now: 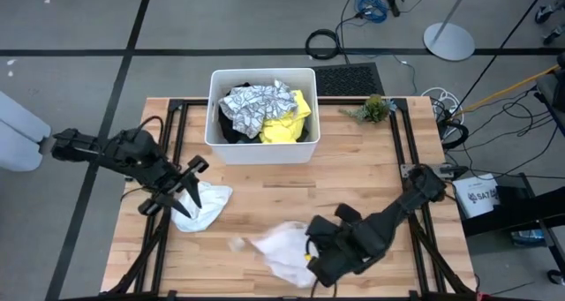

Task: Fold laundry
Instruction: Fold the pink underwear

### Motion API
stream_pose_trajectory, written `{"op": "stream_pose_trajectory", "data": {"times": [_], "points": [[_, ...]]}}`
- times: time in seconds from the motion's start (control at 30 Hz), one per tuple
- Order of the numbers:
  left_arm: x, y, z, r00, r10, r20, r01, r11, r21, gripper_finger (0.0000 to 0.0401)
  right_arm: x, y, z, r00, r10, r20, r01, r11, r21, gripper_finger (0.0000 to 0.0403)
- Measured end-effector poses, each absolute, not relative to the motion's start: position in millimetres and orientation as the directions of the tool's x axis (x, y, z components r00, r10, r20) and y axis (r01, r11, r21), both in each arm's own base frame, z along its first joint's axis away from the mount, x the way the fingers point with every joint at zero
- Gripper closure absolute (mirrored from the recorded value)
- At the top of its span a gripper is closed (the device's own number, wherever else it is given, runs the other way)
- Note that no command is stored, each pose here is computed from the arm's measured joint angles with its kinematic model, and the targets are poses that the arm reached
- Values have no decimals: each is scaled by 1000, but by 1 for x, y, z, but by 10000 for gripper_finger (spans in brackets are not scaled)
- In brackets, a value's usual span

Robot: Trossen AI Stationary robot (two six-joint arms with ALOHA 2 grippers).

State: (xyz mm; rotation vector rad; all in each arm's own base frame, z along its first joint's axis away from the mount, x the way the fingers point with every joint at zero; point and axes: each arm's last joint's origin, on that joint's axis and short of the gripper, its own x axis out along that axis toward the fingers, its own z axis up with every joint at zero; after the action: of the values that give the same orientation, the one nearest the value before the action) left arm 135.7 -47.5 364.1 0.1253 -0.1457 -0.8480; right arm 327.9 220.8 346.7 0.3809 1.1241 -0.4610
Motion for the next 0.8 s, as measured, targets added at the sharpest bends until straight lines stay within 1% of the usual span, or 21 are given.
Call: {"op": "stream_pose_trajectory", "data": {"times": [0.07,0.13,0.33,0.57,0.7,0.8], "points": [[138,-48,363,653,-754,72,738,655,163,251,324,225,337,314,-173,-934,567,823,38,403],[143,-49,361,654,-754,61,739,654,160,251,329,226,325,316,-178,-932,570,821,37,403],[161,-53,353,656,-754,20,746,652,132,251,359,224,292,426,-107,-898,535,831,154,403],[178,-57,340,654,-754,-50,756,651,73,251,391,216,237,541,66,-838,424,840,339,403],[184,-58,333,651,-754,-94,759,650,39,251,396,212,219,559,137,-818,359,849,388,397],[186,-59,332,650,-754,-96,759,650,39,251,396,209,215,550,125,-826,335,873,355,381]]}}
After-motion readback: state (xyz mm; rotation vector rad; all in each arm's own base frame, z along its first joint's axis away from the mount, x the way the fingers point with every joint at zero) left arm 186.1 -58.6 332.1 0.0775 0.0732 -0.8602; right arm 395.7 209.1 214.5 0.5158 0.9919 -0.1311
